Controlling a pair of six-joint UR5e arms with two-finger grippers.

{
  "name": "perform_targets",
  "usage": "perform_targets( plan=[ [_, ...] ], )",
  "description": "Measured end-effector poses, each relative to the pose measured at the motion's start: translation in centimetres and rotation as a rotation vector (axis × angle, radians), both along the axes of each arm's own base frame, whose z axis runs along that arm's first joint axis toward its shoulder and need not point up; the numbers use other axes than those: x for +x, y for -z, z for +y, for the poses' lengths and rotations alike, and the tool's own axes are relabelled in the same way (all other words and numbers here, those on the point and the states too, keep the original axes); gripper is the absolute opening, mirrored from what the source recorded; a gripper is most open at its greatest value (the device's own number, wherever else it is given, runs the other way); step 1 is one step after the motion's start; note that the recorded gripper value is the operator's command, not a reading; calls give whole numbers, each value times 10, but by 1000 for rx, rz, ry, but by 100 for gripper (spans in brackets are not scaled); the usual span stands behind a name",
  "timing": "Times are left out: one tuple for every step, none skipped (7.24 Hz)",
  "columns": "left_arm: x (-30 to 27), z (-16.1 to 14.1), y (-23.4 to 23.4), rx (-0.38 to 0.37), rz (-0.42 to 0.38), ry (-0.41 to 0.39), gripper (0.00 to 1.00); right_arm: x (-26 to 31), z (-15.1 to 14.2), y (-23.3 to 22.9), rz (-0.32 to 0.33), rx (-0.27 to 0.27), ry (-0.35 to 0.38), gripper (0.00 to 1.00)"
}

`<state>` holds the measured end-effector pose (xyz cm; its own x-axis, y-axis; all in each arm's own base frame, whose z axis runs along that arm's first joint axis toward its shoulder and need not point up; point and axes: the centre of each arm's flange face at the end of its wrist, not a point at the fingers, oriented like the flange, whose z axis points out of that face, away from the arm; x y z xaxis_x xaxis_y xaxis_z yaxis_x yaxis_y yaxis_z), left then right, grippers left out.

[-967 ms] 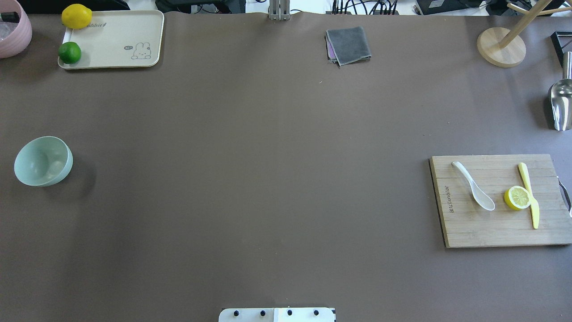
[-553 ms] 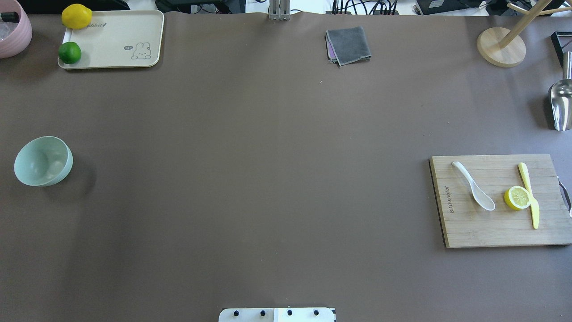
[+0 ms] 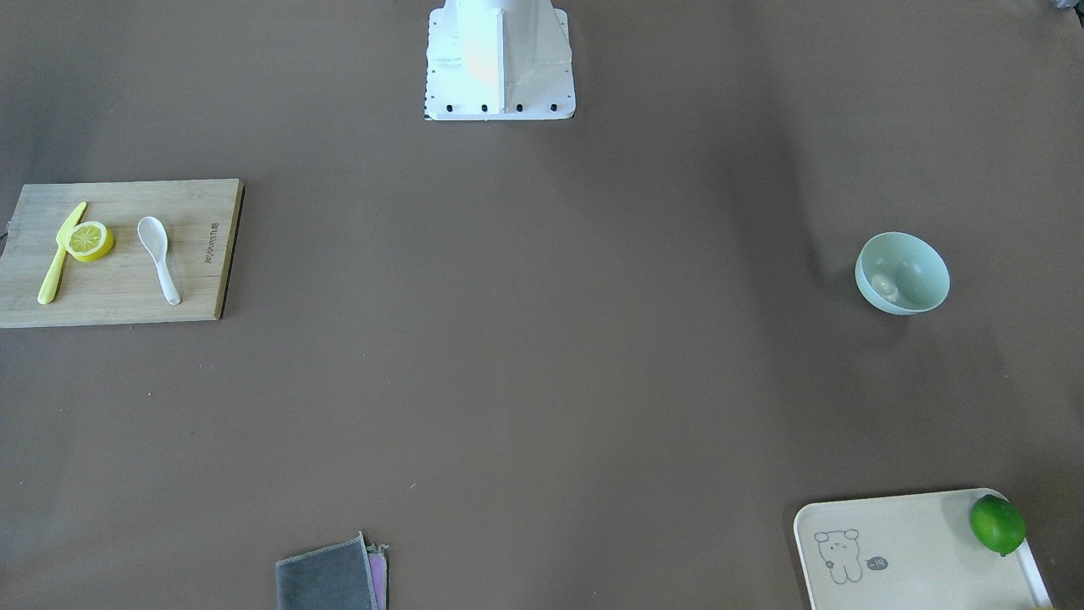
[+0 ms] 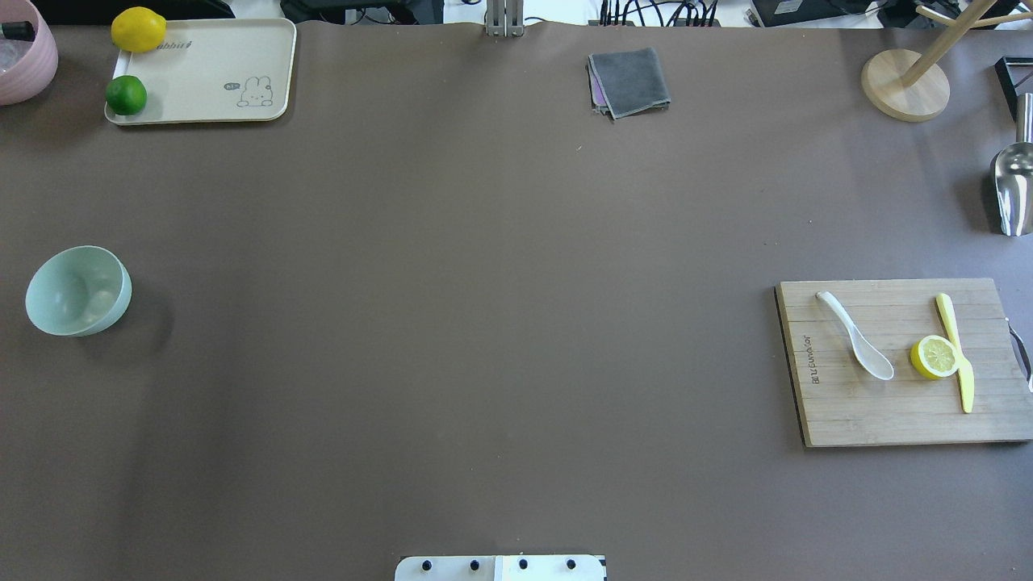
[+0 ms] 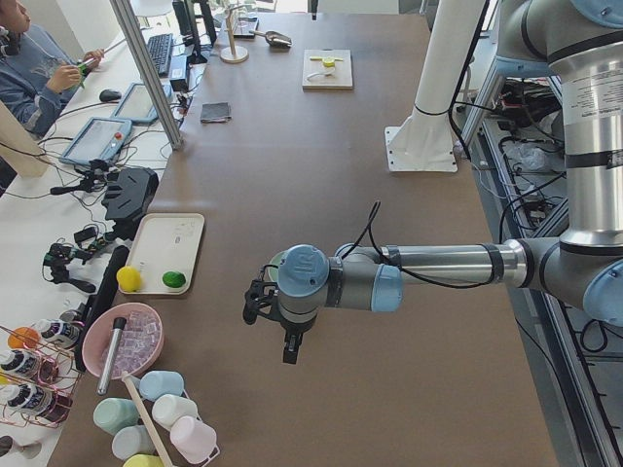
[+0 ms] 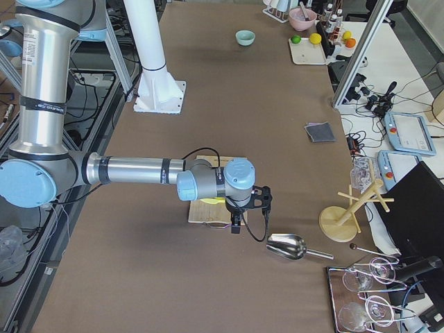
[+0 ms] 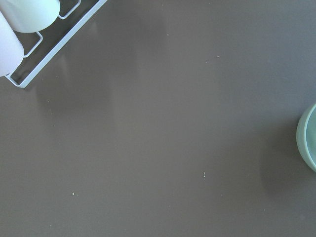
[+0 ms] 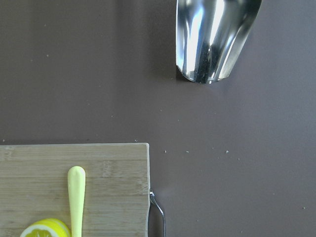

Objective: Place spoon in bowl

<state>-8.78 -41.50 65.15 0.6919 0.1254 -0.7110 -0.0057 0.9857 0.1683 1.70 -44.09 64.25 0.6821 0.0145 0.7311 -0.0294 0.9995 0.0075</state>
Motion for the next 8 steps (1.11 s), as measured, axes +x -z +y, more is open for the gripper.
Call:
perform_targets(
  plan=[
    [0,-1,6,26,-1,-1,98,0,0,0,0,0,0,100],
    [0,-3,11,67,-4,-1,98,0,0,0,-1,1,1,100],
    [1,-2,13,101,-7,-2,97,0,0,1,-3,2,1,100],
    [3,-1,12,114,-7,-2,92,0,0,0,-3,0,1,100],
    [10,-2,14,114,-3,-5,92,0,-1,1,-3,1,1,100],
    [32,-9,21,125,4,-28,93,-1,-1,3,-7,10,2,100],
    [65,-15,28,151,17,-73,97,-2,-1,5,-13,39,5,100],
    [96,-21,36,145,36,-95,97,-4,0,4,-19,76,10,100]
  ],
)
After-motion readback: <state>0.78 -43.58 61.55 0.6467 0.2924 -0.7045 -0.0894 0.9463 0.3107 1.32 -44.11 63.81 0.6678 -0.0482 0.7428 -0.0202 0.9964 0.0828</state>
